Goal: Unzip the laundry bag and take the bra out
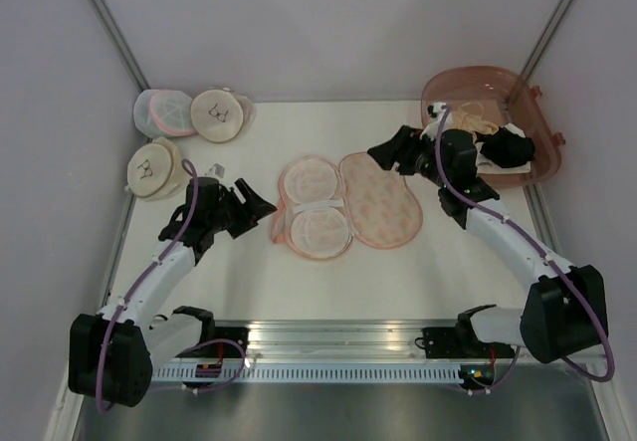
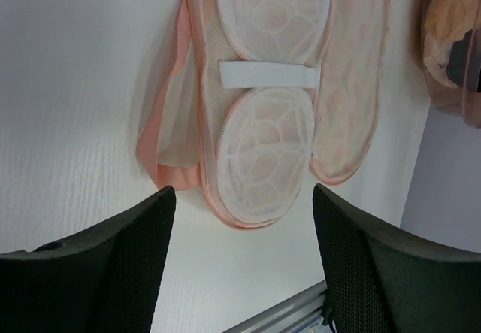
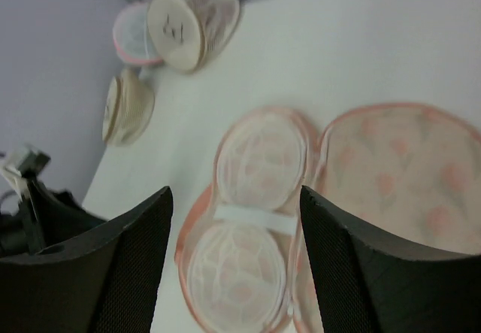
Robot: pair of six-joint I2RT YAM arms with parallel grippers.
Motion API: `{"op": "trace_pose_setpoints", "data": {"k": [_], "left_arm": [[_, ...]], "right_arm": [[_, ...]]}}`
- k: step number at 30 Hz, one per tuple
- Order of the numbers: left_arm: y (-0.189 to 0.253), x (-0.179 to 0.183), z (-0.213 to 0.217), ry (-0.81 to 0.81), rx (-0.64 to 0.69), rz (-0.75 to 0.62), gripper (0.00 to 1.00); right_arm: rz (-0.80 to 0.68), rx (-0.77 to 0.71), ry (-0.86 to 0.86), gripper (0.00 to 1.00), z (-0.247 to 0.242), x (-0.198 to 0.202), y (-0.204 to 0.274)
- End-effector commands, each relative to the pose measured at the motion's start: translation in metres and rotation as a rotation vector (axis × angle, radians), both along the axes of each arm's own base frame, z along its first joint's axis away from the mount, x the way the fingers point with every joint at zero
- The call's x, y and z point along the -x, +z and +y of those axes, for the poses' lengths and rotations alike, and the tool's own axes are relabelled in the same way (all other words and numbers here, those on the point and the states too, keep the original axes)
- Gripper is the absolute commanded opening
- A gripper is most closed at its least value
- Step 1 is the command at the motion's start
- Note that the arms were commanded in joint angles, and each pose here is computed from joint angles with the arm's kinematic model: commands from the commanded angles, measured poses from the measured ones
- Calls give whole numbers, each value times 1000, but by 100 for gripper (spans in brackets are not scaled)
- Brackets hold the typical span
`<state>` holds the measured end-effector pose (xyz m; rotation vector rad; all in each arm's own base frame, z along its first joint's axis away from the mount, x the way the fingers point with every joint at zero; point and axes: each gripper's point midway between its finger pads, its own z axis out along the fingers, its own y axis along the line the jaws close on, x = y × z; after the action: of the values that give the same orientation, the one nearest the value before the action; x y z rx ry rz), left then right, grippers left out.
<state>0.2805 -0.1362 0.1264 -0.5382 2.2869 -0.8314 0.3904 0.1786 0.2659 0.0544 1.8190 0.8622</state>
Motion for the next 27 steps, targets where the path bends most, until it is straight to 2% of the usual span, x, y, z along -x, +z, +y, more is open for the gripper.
{"op": "trace_pose_setpoints", "data": {"k": [1,4,7,9,13,17,22,27], "left_arm": [[15,2,-5,-68,11,-91,78],[27,7,-7,-82,30,-167,80],[33,10,-6,-83,31,-196,81],[36,12,-4,-78,26,-211,81],[35,12,-1,-74,7,-206,81],[38,12,1,-68,0,-203,81],[41,12,5,-53,-16,-203,81],[39,12,6,-51,-22,-199,81]], "right_arm": [[119,80,114,74,20,35,-59],[176,93,111,74,16,55,-84],[282,145,-69,73,-16,63,-118],[379,170,-205,66,-39,71,-146],[518,191,-277,48,-53,92,-189],[624,198,-363,41,-66,107,-218],[677,240,-542,44,-95,114,-238],[682,254,-586,47,-102,114,-243]]}}
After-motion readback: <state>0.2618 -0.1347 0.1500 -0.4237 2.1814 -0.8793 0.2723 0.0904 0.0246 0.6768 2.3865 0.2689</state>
